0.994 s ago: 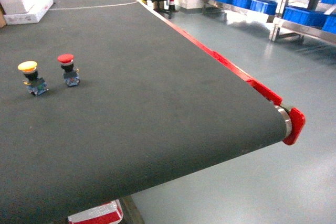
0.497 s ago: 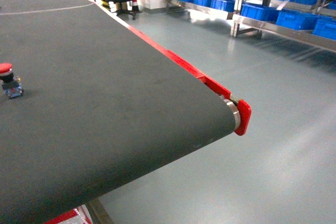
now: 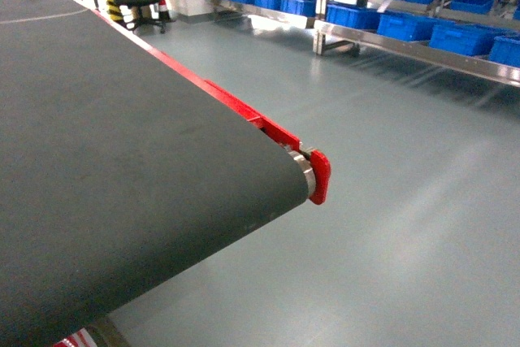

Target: Pick blue part to blue bin on bottom shelf

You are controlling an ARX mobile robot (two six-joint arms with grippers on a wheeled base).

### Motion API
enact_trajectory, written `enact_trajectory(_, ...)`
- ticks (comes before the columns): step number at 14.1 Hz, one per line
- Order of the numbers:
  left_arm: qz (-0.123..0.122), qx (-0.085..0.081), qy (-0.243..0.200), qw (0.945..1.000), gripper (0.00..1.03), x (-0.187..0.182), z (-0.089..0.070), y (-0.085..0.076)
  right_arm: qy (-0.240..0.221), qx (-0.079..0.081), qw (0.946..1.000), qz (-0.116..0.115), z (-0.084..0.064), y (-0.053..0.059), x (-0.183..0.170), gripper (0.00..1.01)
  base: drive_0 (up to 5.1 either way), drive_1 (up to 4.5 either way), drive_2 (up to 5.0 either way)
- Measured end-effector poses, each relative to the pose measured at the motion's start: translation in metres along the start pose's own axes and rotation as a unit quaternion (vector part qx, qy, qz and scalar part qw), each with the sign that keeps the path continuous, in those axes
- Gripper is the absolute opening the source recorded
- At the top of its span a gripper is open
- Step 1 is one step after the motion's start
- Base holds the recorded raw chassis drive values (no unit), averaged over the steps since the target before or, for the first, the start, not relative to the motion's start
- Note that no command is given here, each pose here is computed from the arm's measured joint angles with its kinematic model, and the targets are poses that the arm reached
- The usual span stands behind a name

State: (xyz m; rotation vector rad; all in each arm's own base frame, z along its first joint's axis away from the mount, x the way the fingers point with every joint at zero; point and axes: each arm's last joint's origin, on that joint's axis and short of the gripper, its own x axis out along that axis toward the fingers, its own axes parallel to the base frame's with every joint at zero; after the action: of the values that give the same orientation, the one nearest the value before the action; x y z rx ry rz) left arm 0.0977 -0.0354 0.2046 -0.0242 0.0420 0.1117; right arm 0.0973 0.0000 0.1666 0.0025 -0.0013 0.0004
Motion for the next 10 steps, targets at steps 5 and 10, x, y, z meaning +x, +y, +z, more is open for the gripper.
enact_trajectory(5, 0.000, 0.000, 0.000, 1.0000, 0.44, 0.0000, 0.0000, 0.0000, 0.000, 0.000, 1.0000, 0.000, 0.0000, 0.0000, 0.0000, 0.98, -1.6, -1.57, -1.6)
enact_trajectory(10, 0.000, 0.000, 0.000, 1.0000, 0.44, 0.0000, -0.0001, -0.0001, 0.000, 0.000, 1.0000, 0.000, 0.0000, 0.0000, 0.0000, 0.98, -1.6, -1.60, -1.6)
